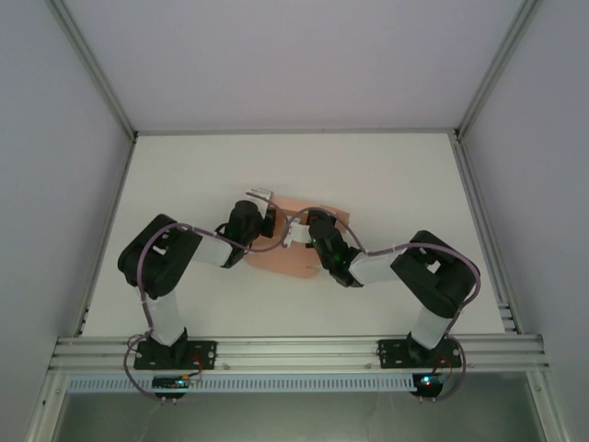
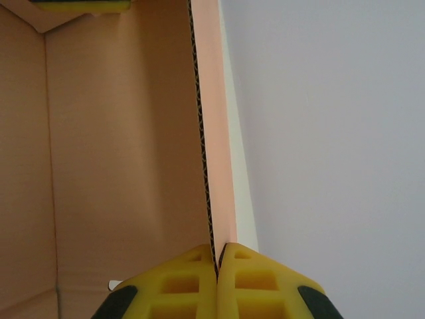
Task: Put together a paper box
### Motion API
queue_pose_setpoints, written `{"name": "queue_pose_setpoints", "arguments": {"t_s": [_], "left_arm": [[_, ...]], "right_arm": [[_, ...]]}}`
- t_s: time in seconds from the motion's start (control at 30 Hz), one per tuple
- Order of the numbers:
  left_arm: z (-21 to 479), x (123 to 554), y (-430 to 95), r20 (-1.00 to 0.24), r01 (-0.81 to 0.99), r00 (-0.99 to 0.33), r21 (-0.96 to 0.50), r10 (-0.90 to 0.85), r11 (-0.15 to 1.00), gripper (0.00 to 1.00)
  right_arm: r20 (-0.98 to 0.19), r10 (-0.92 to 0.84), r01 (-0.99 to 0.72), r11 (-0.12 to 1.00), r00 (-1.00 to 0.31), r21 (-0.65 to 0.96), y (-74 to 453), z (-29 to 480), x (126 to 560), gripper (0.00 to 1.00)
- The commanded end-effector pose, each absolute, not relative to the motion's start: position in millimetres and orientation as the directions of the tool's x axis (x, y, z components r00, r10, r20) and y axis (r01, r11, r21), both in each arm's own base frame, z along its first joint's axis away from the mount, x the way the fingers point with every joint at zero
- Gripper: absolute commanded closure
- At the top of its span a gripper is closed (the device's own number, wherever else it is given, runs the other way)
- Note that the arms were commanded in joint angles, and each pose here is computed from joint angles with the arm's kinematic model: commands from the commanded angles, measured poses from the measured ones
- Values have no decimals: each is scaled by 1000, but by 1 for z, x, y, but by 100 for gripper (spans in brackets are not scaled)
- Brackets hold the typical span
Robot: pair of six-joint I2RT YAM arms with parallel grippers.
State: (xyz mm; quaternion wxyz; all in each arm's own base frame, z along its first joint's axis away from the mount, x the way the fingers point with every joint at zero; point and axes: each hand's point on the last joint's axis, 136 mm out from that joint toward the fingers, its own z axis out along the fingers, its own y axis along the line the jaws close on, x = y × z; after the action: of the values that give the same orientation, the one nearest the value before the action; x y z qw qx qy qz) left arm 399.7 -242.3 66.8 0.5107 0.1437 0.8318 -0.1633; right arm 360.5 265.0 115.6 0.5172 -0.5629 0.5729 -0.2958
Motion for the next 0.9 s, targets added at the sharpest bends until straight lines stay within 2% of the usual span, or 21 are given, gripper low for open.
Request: {"name": "queue_pose_setpoints", "arguments": {"t_s": [0.0, 0.03, 0.17, 0.2, 0.3, 0.37, 0.47, 0.57, 0.63, 0.73, 0.87], "left_arm": [[73, 411, -246, -898, 400, -440, -173, 23, 900, 100], [72, 410, -245, -897, 397, -441, -174, 21, 901, 100], [78, 408, -236, -900, 352, -436, -202, -31, 914, 100], [81, 407, -237, -896, 355, -441, -217, -41, 910, 100], [93, 401, -241, -880, 393, -469, -280, -71, 876, 100], [102, 395, -243, -870, 424, -484, -323, -89, 846, 100], [115, 385, -247, -850, 468, -516, -384, -107, 795, 100], [125, 374, -257, -835, 520, -542, -421, -95, 743, 100], [130, 369, -261, -831, 543, -550, -434, -87, 719, 100], [134, 365, -259, -835, 553, -546, -428, -77, 715, 100], [131, 366, -256, -827, 531, -557, -424, -74, 734, 100]], "right_arm": [[-220, -960, -542, 94, 173, -835, 259, 55, 335, 100], [-259, -953, -531, 141, 155, -836, 260, 62, 337, 96], [-471, -880, -454, 394, 64, -799, 254, 111, 348, 43], [-509, -860, -459, 437, 39, -773, 249, 119, 347, 34], [-623, -771, -549, 581, -135, -600, 225, 134, 337, 16], [-717, -641, -627, 684, -273, -373, 215, 145, 324, 9], [-781, -512, -719, 685, -358, -120, 213, 158, 301, 8], [-813, -448, -748, 663, -371, -23, 219, 171, 291, 14], [-821, -407, -747, 664, -402, 37, 224, 182, 291, 24], [-823, -373, -738, 670, -428, 80, 227, 195, 297, 50], [-827, -368, -742, 665, -425, 85, 229, 198, 299, 69]]}}
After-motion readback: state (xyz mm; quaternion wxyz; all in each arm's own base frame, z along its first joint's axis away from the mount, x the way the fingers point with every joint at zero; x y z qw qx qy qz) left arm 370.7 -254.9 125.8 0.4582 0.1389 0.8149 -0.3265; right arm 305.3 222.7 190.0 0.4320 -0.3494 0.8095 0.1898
